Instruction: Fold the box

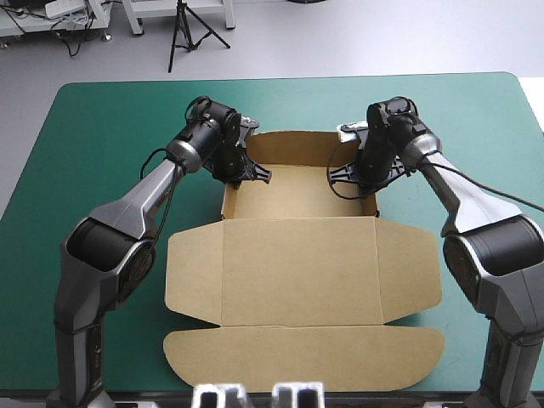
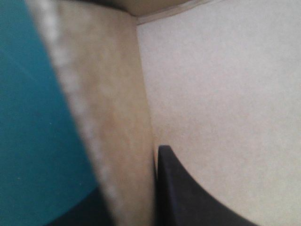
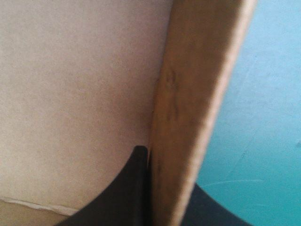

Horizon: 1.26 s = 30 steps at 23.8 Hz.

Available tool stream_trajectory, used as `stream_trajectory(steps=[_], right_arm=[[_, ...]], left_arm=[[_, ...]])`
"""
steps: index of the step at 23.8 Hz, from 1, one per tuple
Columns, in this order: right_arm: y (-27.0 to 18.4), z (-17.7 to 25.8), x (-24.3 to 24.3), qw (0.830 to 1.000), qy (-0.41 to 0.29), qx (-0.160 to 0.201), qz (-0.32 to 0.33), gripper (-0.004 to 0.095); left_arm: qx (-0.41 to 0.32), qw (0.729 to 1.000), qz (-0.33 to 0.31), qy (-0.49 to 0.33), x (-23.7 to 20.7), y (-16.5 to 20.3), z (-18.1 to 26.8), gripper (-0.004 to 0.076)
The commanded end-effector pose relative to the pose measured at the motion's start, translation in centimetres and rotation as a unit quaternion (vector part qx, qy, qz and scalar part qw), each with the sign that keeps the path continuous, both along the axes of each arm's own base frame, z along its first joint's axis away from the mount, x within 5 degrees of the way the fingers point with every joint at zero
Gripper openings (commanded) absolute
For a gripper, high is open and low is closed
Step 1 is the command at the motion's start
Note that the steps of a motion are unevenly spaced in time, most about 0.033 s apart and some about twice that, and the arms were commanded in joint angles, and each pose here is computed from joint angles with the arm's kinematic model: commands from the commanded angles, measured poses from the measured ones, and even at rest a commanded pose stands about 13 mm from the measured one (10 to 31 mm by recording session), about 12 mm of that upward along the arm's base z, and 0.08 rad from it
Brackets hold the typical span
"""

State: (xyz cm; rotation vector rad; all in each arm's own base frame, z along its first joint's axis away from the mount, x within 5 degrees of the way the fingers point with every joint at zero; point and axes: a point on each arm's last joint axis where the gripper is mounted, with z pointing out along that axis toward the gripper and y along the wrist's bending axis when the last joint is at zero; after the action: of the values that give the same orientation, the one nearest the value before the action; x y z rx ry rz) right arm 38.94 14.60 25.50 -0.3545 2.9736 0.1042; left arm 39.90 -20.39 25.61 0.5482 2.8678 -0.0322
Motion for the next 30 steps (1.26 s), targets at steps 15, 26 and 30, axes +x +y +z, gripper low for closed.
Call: stream_trajectory(steps=[15, 26, 30], right_arm=[[1.6, 4.9, -1.6, 0.995, -0.053, 0.058, 0.061, 0.0772], [-1.3, 12.5, -3.7, 0.983, -0.153, 0.091, 0.049, 0.0764], [-1.6, 12.6, -3.7, 0.982, -0.154, 0.096, 0.046, 0.0764]], left_arm=[[-0.053, 0.995, -0.078, -0.040, -3.1, -0.1, 6.5, 0.0423], [-0.031, 0.992, -0.042, -0.117, -4.0, 4.7, 11.6, 0.0429], [-0.029, 0.990, -0.042, -0.129, -4.4, 5.2, 12.5, 0.0429]])
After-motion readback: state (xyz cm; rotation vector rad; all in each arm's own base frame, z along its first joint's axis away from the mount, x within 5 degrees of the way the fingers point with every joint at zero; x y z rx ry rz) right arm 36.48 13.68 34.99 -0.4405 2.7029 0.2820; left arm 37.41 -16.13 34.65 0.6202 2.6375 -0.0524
